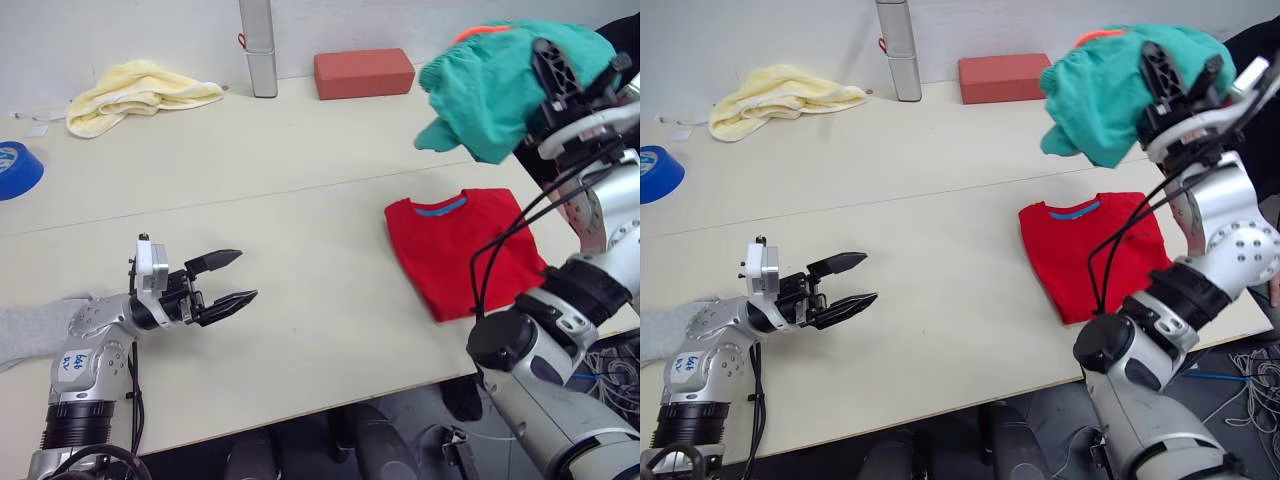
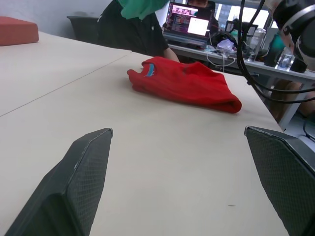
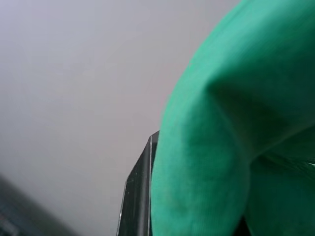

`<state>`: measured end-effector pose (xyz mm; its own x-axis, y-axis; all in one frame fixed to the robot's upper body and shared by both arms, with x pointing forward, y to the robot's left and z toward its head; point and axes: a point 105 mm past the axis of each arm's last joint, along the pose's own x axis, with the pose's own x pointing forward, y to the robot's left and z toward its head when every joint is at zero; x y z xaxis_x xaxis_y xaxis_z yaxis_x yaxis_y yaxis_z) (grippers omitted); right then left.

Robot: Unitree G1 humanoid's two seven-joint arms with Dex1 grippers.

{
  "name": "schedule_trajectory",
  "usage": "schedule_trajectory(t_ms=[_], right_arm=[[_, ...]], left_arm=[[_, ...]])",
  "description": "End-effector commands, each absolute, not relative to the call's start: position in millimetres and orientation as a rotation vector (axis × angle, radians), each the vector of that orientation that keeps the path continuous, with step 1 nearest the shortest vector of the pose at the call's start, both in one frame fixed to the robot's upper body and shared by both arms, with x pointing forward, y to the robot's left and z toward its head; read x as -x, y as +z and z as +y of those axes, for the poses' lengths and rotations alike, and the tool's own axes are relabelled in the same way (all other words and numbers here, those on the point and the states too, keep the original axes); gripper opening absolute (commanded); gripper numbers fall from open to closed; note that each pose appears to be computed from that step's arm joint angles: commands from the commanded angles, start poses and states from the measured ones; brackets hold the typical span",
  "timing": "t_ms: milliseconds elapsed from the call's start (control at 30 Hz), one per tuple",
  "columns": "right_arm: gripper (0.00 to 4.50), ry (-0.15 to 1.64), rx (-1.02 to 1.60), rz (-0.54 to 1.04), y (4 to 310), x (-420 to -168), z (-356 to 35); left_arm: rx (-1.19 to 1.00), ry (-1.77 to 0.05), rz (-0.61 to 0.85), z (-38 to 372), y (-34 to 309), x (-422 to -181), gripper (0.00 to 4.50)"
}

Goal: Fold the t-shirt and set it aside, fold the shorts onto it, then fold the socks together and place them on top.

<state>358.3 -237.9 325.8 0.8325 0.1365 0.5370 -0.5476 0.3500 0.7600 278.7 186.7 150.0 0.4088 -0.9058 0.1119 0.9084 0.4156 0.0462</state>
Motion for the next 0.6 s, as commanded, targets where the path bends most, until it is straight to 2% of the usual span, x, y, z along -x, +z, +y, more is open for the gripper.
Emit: schedule_trajectory(t_ms=[33, 200, 267, 367, 600], right_arm=[[0.09, 0.266, -1.230, -0.462, 288, -343, -247], [0.09, 0.050, -1.297, -0.285, 191, -337, -219], [0.09, -0.113, -1.256, -0.246, 161, -337, -229], [0.09, -0.210, -1.270, -0.219, 149, -335, -234], [0.09, -0.189, -1.244, -0.203, 148, -333, -230]], left_arm=[[0.004, -1.169, -0.120, 186, 153, -277, 4.50], [0.007, -1.193, -0.100, 183, 154, -275, 4.50], [0.006, -1.199, -0.102, 181, 157, -276, 4.50], [0.003, -1.203, -0.104, 180, 160, -277, 4.50], [0.002, -1.200, -0.107, 180, 161, -278, 4.50]])
